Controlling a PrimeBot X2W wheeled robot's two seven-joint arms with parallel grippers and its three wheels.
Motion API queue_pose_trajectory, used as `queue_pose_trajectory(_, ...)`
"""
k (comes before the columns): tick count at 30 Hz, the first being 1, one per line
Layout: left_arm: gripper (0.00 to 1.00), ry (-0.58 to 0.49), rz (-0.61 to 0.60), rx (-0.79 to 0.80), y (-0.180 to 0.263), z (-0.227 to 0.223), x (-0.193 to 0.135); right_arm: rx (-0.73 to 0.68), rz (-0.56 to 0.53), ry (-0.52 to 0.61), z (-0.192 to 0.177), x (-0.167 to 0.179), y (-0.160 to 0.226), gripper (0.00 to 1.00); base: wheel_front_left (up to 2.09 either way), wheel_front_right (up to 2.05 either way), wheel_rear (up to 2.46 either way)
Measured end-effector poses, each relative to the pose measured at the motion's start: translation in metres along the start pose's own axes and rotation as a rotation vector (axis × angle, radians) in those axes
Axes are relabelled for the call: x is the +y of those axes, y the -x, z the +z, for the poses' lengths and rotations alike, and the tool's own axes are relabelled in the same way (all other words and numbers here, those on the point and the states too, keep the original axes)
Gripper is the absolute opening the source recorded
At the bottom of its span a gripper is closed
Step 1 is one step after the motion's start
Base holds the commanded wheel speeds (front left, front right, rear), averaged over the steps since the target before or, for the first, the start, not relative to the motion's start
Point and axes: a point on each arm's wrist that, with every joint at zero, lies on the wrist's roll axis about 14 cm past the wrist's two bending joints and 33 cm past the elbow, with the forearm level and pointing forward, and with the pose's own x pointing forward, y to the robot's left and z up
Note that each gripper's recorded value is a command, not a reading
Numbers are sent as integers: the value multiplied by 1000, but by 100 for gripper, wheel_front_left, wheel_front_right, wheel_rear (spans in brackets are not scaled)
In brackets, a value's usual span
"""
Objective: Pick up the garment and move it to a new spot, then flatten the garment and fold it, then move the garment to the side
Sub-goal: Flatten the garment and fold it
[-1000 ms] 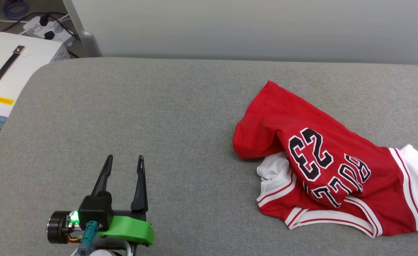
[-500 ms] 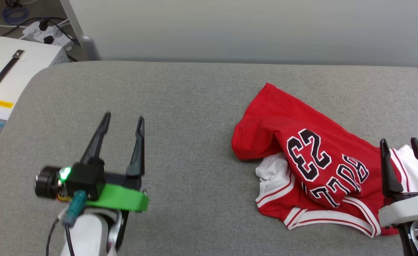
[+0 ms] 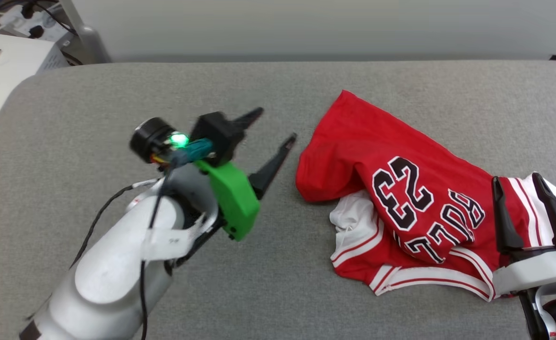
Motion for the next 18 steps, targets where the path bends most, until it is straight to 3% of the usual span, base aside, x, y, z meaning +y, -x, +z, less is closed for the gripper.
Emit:
queue_pose_trajectory(10, 100, -18, -411, 406, -26, -55, -90, 14, -32, 15, -10, -13, -7, 100, 0, 0, 0)
queue_pose_trajectory(18, 100, -73, -580, 566, -34, -100, -129, 39, -58, 18, -25, -22, -13, 100, 0, 0, 0)
